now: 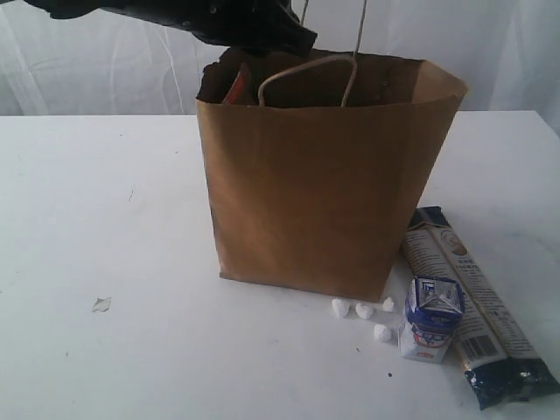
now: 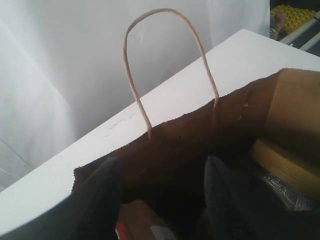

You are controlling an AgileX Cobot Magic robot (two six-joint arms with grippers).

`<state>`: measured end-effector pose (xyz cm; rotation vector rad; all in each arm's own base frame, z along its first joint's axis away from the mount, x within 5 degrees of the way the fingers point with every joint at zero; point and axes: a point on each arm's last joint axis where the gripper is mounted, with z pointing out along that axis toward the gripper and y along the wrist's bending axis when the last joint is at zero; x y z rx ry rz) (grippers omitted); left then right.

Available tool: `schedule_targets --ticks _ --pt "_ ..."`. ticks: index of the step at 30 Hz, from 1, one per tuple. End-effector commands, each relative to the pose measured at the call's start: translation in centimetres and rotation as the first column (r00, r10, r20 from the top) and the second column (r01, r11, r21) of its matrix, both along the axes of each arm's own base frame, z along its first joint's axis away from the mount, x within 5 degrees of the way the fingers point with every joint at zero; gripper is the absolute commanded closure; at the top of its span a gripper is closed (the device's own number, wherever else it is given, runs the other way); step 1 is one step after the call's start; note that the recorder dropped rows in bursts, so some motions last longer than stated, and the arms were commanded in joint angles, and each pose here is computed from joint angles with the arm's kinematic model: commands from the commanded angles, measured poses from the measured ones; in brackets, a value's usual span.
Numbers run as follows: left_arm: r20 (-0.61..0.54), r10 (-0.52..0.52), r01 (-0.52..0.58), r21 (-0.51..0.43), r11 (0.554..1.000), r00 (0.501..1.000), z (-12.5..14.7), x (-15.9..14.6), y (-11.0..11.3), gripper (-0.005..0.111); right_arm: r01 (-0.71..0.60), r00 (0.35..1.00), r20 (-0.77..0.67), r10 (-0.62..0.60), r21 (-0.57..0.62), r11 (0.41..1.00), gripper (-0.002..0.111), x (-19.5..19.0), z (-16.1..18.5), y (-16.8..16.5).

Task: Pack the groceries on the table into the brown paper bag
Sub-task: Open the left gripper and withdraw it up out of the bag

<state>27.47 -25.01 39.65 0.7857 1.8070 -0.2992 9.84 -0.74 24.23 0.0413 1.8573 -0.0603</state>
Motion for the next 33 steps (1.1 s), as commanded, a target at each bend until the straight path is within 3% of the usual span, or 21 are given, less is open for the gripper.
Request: schedule_targets --ticks 1,6,12,15,17,20,23,27,29,33 --pt "-0.001 -0.001 0.001 -0.014 1.000 1.000 0.3 -0.2 0.0 0.052 0.003 1.000 0.000 -0.003 0.006 1.000 0.108 0.0 -0.1 0.0" --pt "0.016 -0.007 0.007 -0.027 1.000 1.000 0.6 -0.2 0.0 0.052 0.003 1.000 0.000 -0.003 0.006 1.000 0.108 0.0 -0.1 0.0" --pt "0.103 -0.019 0.030 -0.108 0.994 0.994 3.4 -1.6 1.1 0.054 0.003 1.000 0.000 -0.003 0.006 1.000 0.108 0.0 -0.1 0.0" --pt "0.120 -0.007 0.023 -0.125 0.992 0.993 5.0 -2.8 2.4 0.067 0.003 1.000 0.000 -0.003 0.006 1.000 0.108 0.0 -0.1 0.0" --pt "0.114 0.006 0.007 -0.113 0.994 0.993 5.9 -3.7 3.5 0.083 0.003 1.000 0.000 -0.003 0.006 1.000 0.108 0.0 -0.1 0.0" --pt "0.132 0.053 -0.053 -0.003 0.999 0.990 6.7 -4.8 5.6 0.107 0.002 1.000 -0.002 -0.002 0.006 1.000 0.108 0.0 -0.1 0.0" --pt "0.142 0.128 -0.149 0.148 0.978 0.982 6.6 -5.2 7.5 0.107 -0.002 1.000 -0.010 0.002 0.008 1.000 0.108 0.0 -0.2 0.0" --pt "0.129 0.282 -0.309 0.329 0.892 0.951 6.0 -5.1 10.0 0.107 -0.007 1.000 -0.020 0.007 0.010 1.000 0.108 0.0 -0.3 0.1" --pt "0.109 0.355 -0.370 0.360 0.857 0.929 5.6 -4.9 11.1 0.107 -0.007 1.000 -0.020 0.007 0.010 1.000 0.108 0.0 -0.3 0.1" --pt "0.090 0.417 -0.421 0.350 0.837 0.904 4.2 -4.5 12.9 0.107 -0.007 1.000 -0.020 0.007 0.010 1.000 0.108 0.0 -0.3 0.1"
